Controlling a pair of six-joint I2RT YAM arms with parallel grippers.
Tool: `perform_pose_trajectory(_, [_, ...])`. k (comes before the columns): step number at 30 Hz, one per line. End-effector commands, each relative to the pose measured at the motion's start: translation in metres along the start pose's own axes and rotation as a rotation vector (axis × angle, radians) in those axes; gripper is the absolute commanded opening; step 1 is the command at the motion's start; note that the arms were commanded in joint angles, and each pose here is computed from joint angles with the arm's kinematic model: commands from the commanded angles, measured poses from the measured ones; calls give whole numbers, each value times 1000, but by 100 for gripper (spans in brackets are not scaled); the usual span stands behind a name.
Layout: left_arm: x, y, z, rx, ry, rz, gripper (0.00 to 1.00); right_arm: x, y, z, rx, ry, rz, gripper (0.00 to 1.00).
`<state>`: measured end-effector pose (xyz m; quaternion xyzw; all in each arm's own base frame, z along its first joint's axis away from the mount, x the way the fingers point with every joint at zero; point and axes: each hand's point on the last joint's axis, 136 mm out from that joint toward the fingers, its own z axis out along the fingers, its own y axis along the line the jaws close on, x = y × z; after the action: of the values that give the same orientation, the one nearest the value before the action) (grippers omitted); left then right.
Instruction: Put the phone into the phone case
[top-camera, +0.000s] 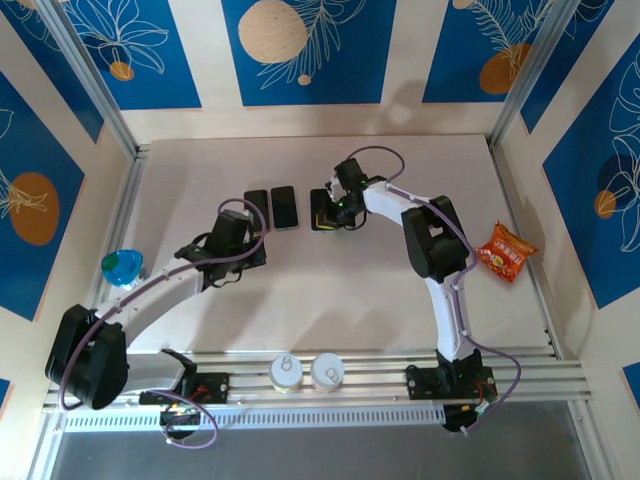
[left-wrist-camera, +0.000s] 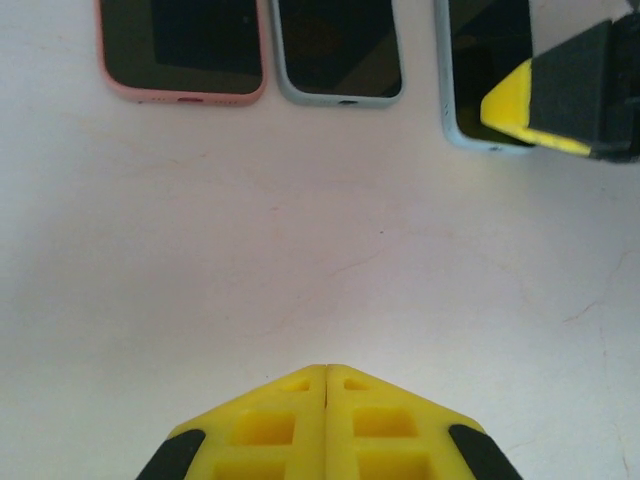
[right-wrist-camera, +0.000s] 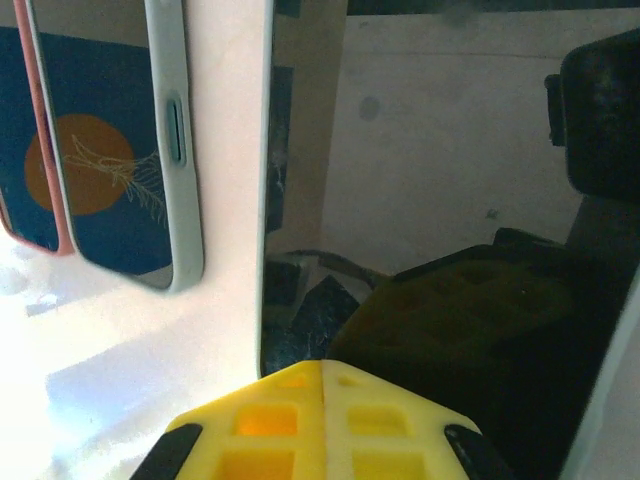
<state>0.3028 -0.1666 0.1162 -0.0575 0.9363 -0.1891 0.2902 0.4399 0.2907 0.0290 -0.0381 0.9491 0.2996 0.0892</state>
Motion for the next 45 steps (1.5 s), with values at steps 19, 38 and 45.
perform_pose_trajectory(19, [-23, 47, -43, -209, -140, 73, 91, -9, 76, -150, -100, -284, -322, 99])
perform_pose_trajectory(38, [-110, 108, -62, -564, -499, 418, 100, 55, -142, -268, 501, -849, -93, 99])
perform_pose_trajectory(45, [-121, 121, -62, -626, -632, 459, 100, 48, -157, -259, 519, -954, -165, 99])
